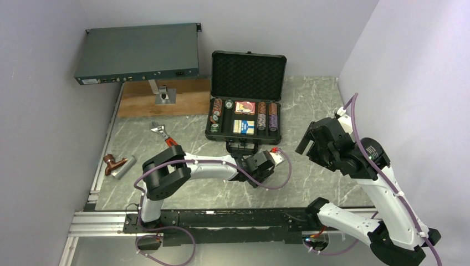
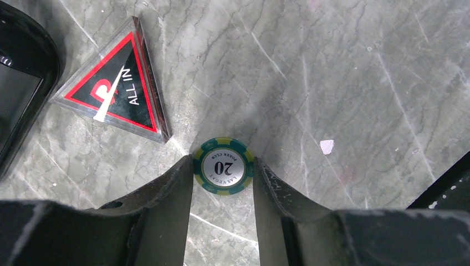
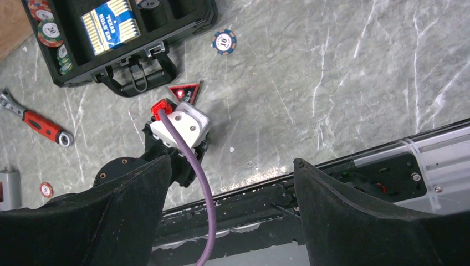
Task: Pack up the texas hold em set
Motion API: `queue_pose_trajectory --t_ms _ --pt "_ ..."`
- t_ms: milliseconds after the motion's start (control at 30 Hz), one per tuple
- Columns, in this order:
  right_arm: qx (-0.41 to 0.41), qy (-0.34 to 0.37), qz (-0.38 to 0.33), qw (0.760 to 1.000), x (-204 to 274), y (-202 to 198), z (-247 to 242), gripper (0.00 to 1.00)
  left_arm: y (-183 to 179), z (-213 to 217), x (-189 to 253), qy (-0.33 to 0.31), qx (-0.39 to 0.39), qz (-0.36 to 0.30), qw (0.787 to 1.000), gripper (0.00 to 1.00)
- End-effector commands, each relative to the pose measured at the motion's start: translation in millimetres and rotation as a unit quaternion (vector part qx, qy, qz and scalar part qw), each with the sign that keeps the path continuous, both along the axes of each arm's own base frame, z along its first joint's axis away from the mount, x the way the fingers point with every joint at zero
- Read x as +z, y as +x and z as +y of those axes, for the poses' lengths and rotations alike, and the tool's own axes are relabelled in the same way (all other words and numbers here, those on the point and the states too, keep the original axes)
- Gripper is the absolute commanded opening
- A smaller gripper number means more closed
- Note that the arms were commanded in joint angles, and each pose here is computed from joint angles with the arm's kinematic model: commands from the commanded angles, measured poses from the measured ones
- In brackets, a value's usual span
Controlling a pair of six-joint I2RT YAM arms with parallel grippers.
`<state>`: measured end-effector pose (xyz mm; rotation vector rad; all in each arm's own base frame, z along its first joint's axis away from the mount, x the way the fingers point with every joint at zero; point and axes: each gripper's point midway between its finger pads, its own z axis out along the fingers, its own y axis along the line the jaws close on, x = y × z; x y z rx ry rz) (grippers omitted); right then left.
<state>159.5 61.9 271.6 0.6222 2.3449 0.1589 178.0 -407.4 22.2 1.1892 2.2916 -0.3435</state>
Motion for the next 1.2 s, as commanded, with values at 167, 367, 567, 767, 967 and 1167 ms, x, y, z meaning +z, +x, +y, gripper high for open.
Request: queue_pose_trajectory --t_ms 167,367,567,767,967,1167 --pt "-0.003 0.0 0.0 1.0 1 -1 -2 0.83 -8 24 -13 0.039 0.004 0.016 0.999 0.29" --pt "0.001 0.003 -0.004 1.0 4 3 2 0.83 -2 20 12 0.023 0.015 -0.002 1.0 0.29" --pt "0.001 0.004 -0.003 1.0 3 5 4 0.83 8 21 31 0.016 0.03 -0.023 0.999 0.29" --pt "0.003 0.005 0.0 1.0 1 7 7 0.83 16 29 39 0.024 0.048 -0.044 0.998 0.28" --pt "0.005 0.004 0.001 1.0 -1 9 9 0.83 16 32 42 0.017 0.049 -0.044 0.998 0.42" --pt "0.006 0.001 0.004 1.0 -3 11 10 0.83 15 26 52 -0.012 0.082 0.001 0.997 0.6"
